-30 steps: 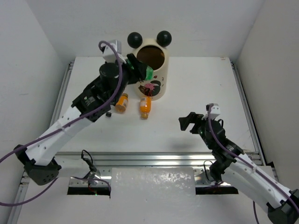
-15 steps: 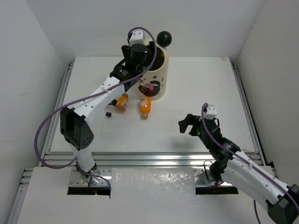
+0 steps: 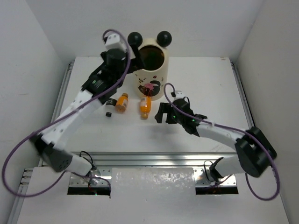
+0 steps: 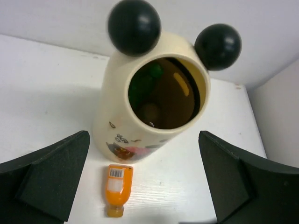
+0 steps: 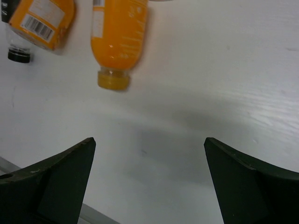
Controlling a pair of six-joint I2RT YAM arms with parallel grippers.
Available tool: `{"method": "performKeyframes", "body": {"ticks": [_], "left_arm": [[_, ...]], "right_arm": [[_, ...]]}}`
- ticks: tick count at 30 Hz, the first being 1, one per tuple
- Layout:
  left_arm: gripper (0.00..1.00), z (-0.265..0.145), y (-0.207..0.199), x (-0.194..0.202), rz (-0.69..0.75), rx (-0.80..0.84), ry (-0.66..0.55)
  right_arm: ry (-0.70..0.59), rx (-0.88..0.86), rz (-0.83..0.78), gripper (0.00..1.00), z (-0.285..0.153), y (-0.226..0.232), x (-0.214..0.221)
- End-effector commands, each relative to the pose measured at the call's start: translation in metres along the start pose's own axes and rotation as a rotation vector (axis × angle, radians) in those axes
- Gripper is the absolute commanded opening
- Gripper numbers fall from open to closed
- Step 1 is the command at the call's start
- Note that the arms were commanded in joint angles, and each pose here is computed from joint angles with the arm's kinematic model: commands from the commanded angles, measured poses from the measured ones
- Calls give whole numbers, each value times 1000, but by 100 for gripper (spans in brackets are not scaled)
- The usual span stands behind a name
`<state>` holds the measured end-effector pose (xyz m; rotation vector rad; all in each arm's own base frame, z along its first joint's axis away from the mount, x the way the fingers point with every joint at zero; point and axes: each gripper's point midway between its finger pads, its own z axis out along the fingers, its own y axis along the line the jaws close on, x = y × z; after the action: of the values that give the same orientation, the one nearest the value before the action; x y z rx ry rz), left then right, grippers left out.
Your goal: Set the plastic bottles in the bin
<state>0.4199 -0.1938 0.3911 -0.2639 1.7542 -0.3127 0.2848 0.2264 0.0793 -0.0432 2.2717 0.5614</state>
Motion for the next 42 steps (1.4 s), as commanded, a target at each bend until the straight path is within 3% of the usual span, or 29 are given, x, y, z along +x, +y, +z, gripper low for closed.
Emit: {"method": "performKeyframes", "body": {"ticks": [1,3,4,6,7,13,17,18,23,25,26,28,29,30,32,42], "left_arm": [[100,-70,38,12,-81,29,35],[100,-109,53,7,-130,96,-19],[100,-111,69,42,-101,79,32],[100,-137,86,44,-114,99,1],[100,-139,98,64,-99,78,28],[100,-170,128,78,-118,62,13],[100,-174,134,84,-93,52,36],[100,-173,135,89,-82,47,51],[100,-168,114,104,-102,140,118],[100,-167,98,115,-130,212,165],[100,-171,80,125,-140,311,225],[100,-167,53,139,-167,423,295],[100,-171,39,148,-172,500,344],[100,-178,12,157,-192,647,420],[100,-186,-14,168,-209,808,489],[99,-208,-78,204,-191,998,607]], "right_arm": [[-106,-93,12,99,28,49,-49],[-102,-78,-4,99,53,56,-55],[-107,-70,-13,99,61,57,-57],[-98,-53,-20,99,82,60,-58],[-101,-62,-19,99,88,63,-60],[-62,-59,-84,95,141,70,-45],[-82,-55,-162,75,149,64,-35],[-95,-53,-184,62,145,62,-33],[-216,-103,-267,35,89,60,-34],[-289,-220,-330,33,59,77,-37],[-255,-265,-368,33,44,69,-8],[-355,-464,-432,33,-6,98,-17],[-325,-504,-459,33,-19,89,4],[-394,-569,-483,32,-45,100,-8],[-358,-626,-511,30,-62,100,5],[-400,-837,-580,30,-142,127,-2]]}}
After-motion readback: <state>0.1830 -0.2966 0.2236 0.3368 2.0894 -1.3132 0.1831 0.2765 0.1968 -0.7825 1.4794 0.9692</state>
